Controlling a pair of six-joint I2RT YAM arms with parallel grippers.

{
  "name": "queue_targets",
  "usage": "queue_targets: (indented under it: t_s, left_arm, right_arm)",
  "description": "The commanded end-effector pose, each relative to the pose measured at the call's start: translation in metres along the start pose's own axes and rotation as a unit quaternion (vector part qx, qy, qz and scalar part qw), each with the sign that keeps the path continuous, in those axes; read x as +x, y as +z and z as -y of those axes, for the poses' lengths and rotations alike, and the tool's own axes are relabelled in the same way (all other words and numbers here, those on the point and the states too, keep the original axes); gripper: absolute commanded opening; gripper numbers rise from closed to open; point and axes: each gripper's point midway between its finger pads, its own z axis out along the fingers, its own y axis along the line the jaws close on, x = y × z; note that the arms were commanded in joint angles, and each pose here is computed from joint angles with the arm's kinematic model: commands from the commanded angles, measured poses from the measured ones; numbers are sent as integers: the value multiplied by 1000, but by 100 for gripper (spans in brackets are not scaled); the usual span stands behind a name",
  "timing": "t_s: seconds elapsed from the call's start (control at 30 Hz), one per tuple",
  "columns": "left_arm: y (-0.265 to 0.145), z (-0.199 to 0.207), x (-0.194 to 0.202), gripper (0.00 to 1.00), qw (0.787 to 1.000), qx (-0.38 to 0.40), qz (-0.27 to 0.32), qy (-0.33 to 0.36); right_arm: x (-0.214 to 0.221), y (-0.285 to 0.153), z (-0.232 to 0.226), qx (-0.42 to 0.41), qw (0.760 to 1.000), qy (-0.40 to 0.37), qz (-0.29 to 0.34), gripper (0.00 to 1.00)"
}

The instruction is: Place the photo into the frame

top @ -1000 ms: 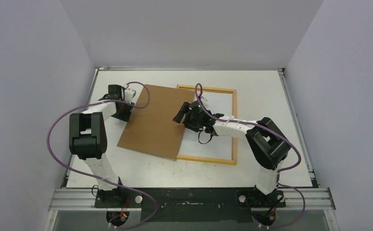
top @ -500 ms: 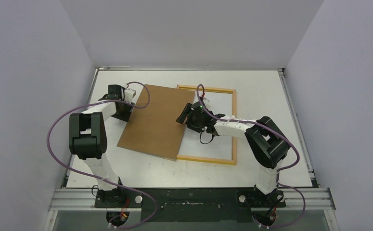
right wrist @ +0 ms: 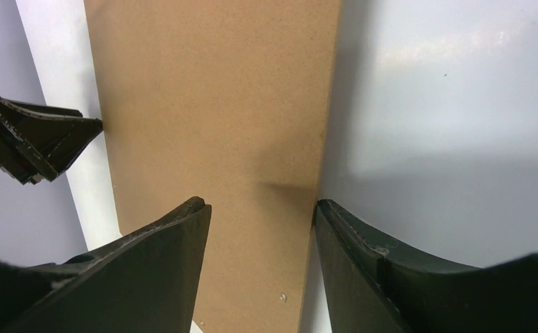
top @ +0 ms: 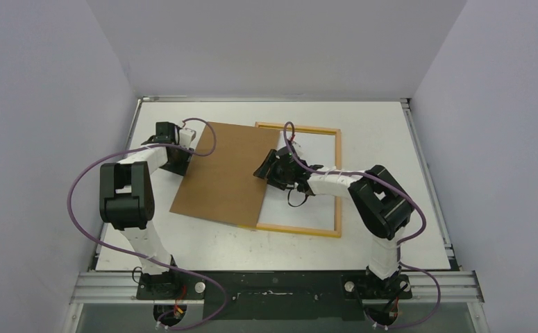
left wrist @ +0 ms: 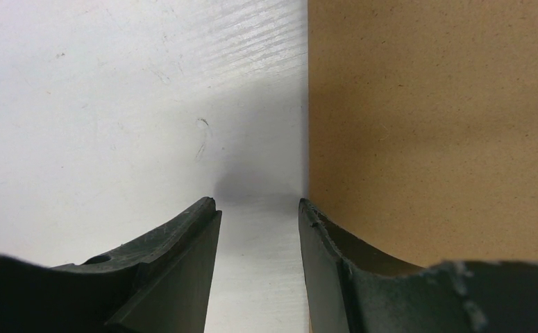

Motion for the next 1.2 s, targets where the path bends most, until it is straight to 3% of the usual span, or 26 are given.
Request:
queue_targets:
  t_s: [0.0,0.13,0.37,0.57,0.7,0.87,0.93,1.03,1.17]
  left_arm:
    - [3,15,16,44,999,33,-31,-5]
    - [3,16,16,44,999,35,-31,-5]
    - [1,15,15,44,999,35,-28,-7]
    - [-12,13,7,44,999,46,-14,-21]
    - [-24,14,1,45,998,54,2,-22]
    - [-24,16,5,44,997,66,1,-28]
    - [-23,19,7,43,996,79,-1,-37]
    - [-22,21,7,43,995,85,0,-42]
    - [-20,24,10,42,995,94,-3,-46]
  right_arm:
    - [-9,6,-35,-73,997,11,8,53]
    - [-12,-3,-58,-114,993,8,14,37]
    - [-20,-30,-101,-191,981,-9,37,28]
    - [-4,-16,-120,-191,981,-40,17,26]
    - [-4,-18,-139,-210,977,-42,16,13]
    - [-19,-44,-168,-248,966,-53,45,5]
    - [-19,-53,-179,-262,962,-59,47,8]
    - [-13,-55,-188,-263,962,-70,37,33]
    - [1,-41,-183,-245,967,-68,20,46]
